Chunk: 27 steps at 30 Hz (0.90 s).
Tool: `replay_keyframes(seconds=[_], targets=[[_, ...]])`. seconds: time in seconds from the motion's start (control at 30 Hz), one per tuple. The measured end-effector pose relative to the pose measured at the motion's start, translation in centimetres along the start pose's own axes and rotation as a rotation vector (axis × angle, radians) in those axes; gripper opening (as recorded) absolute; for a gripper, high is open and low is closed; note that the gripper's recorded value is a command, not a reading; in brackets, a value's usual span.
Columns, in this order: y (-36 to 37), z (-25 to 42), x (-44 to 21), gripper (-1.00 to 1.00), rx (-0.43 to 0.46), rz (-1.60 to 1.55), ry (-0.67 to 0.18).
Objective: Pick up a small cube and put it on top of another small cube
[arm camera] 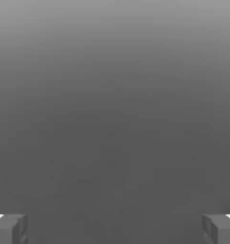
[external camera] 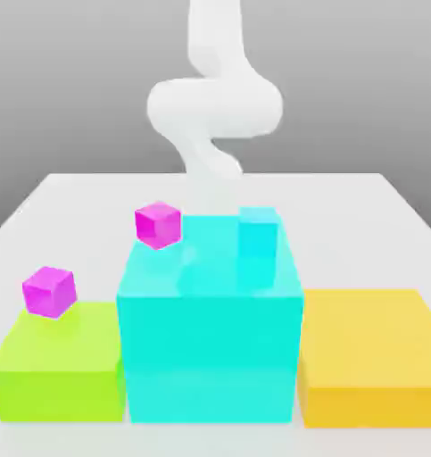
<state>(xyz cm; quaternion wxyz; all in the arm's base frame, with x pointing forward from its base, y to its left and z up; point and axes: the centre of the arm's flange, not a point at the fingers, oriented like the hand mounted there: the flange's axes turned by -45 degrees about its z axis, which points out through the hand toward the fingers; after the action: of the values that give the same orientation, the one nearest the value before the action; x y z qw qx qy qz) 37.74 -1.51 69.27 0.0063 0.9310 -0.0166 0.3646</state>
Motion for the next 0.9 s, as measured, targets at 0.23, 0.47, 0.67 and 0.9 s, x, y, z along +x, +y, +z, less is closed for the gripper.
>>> replay_keyframes(seconds=[0.23, 0.47, 0.67, 0.9], targets=[[5.2, 10.4, 1.6, 0.0, -0.06, 0.039, -0.153], [11.6, 20.7, 0.3, 0.0, -0.101, 0.087, -0.303], [18.6, 29.1, -3.3, 0.0, -0.129, 0.147, -0.432], [25.2, 38.4, -10.1, 0.0, -0.129, 0.2, -0.579]])
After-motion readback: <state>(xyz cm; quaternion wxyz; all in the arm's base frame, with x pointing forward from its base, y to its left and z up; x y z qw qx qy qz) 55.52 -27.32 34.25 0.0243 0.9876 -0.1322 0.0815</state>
